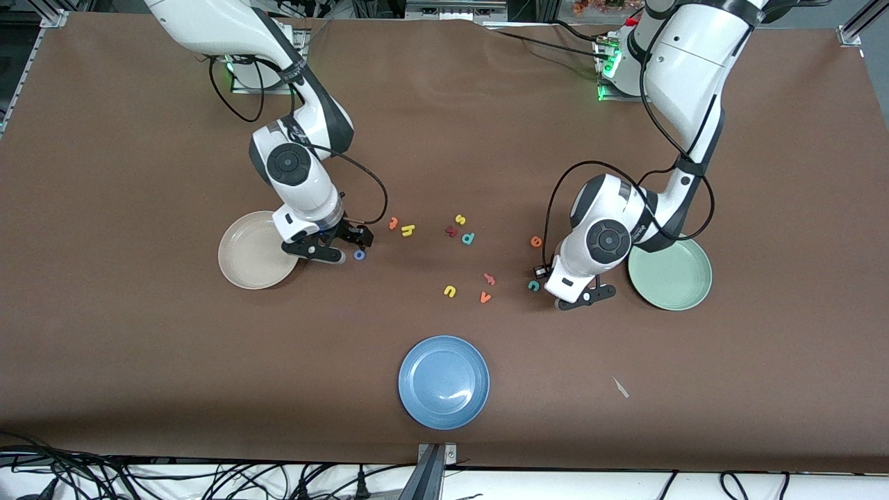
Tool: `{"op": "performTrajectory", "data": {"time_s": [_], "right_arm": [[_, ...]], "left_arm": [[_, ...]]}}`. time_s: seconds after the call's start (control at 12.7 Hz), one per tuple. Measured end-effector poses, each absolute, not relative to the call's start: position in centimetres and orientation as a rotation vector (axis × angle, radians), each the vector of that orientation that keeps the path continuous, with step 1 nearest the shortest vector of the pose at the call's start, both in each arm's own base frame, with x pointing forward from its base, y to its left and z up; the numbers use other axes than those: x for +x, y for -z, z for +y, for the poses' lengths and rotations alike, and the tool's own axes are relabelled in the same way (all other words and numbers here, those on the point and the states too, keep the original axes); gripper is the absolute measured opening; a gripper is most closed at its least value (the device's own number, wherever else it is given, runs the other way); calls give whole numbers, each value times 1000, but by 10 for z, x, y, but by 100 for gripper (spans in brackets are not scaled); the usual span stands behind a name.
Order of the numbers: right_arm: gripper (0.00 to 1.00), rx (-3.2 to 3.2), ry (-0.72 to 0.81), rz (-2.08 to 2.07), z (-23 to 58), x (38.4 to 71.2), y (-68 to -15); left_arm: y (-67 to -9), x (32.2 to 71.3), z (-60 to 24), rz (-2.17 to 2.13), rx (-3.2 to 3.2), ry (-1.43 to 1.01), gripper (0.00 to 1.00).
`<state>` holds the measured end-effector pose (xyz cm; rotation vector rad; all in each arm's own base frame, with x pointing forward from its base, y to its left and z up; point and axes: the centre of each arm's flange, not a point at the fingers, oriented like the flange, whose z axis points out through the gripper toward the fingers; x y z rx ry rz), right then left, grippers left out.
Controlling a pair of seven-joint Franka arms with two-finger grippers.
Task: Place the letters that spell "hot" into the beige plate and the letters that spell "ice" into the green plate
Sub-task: 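Grasp the red letter with the left gripper, the blue ring with the right, then place the red letter and blue ring on the green and cream plates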
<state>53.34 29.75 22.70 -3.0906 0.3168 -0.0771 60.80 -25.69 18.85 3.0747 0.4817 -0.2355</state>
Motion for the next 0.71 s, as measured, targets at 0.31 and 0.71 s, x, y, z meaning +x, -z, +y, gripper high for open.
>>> {"op": "performTrajectory", "data": {"time_s": [0.31,0.71], "right_arm": [[100,-3092,87,325,311,531,-205],[98,-3075,111,314,317,536,-176]], "left_arm": [[-184,610,-257,484,3068,215,15],[-175,610,-257,486,3063,203,17]]}}
